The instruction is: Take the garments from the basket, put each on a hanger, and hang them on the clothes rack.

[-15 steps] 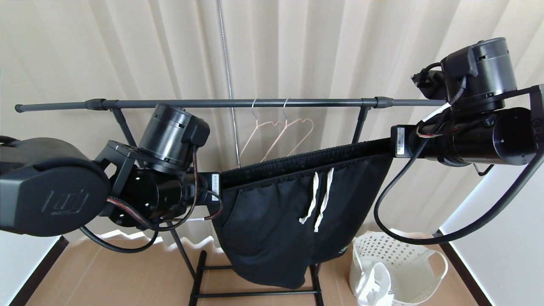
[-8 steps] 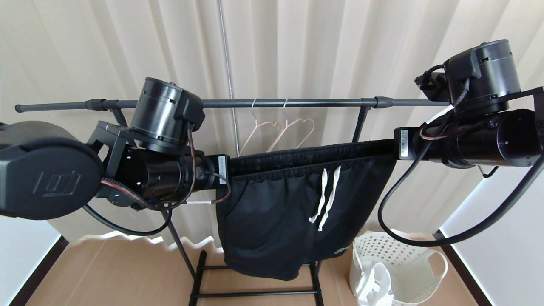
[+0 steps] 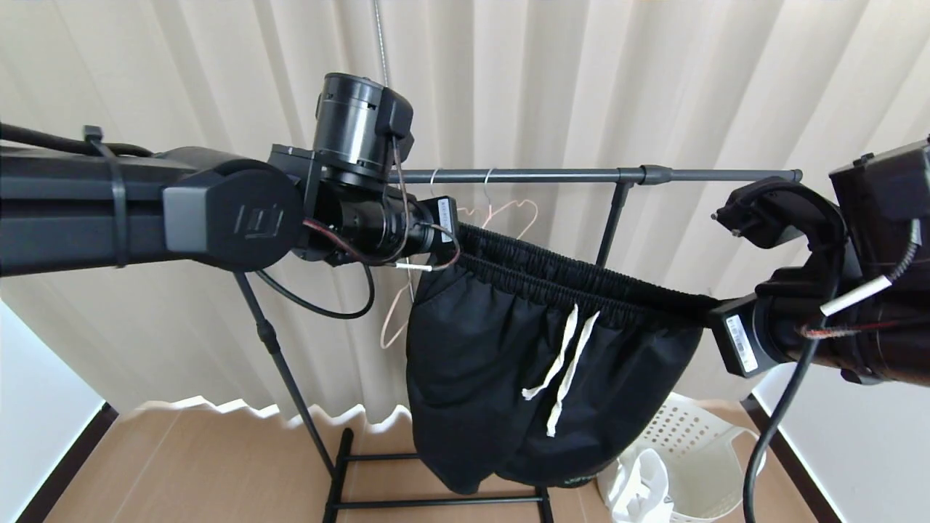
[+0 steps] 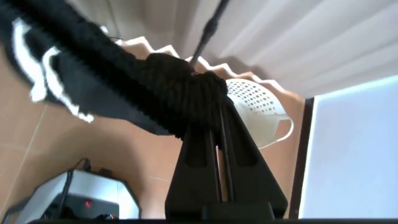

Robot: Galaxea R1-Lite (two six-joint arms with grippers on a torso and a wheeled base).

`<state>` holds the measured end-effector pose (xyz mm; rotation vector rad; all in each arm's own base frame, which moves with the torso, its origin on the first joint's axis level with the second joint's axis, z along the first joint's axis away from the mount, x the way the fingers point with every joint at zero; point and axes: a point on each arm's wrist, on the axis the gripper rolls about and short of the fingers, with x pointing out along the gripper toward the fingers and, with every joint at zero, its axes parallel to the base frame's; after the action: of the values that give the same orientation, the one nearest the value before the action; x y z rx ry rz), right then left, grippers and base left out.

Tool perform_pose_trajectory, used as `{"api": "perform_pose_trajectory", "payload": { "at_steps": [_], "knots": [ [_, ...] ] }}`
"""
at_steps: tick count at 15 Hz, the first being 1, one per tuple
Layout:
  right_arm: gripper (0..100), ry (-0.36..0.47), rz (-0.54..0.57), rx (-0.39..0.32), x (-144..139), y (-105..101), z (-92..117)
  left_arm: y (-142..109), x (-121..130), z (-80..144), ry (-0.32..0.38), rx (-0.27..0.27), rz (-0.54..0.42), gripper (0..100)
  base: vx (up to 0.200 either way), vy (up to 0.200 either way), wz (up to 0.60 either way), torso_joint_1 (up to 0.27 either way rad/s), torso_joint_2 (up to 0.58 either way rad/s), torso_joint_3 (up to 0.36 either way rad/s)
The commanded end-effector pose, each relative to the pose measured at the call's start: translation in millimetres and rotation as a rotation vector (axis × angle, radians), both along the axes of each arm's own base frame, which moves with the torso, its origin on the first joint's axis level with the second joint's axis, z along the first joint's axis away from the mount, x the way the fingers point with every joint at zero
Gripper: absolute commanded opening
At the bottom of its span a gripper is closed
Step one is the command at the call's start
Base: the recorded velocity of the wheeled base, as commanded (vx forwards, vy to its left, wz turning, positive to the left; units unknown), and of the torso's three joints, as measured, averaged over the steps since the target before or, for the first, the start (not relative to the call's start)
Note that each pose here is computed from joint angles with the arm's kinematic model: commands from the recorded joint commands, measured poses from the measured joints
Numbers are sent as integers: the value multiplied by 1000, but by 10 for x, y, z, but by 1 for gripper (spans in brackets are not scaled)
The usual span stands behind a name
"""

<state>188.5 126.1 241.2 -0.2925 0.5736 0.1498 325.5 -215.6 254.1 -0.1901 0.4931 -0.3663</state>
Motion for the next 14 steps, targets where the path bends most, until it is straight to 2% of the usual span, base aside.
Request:
{"api": "perform_pose_trajectory", "payload": {
  "at_steps": [1, 2, 3, 4, 5, 7, 10, 12, 14],
  "knots": [
    [0, 11, 166, -9, -330, 176, -58, -194, 283, -132, -1, -19, -23, 0, 0, 0, 0, 0, 0, 0],
    [0, 17, 192, -9, -369, 225, -76, -209, 305, -119, -8, -24, -24, 0, 0, 0, 0, 0, 0, 0],
    [0, 38, 234, 24, -458, 363, -112, -244, 357, -105, -22, -33, -24, 0, 0, 0, 0, 0, 0, 0],
    [0, 38, 234, 24, -458, 363, -112, -244, 357, -105, -22, -33, -24, 0, 0, 0, 0, 0, 0, 0],
    [0, 92, 260, 113, -533, 701, -185, -307, 442, -90, -40, -56, -42, 0, 0, 0, 0, 0, 0, 0],
    [0, 122, 244, 192, -548, 913, -192, -336, 475, -78, -43, -77, -64, 0, 0, 0, 0, 0, 0, 0],
    [0, 162, 209, 351, -589, 1266, -144, -362, 486, -37, -58, -90, -74, 0, 0, 0, 0, 0, 0, 0],
    [0, 173, 173, 414, -547, 1388, -115, -367, 482, -30, -60, -91, -75, 0, 0, 0, 0, 0, 0, 0],
    [0, 169, 166, 426, -548, 1374, -84, -365, 478, -29, -59, -90, -75, 0, 0, 0, 0, 0, 0, 0]
  ]
}}
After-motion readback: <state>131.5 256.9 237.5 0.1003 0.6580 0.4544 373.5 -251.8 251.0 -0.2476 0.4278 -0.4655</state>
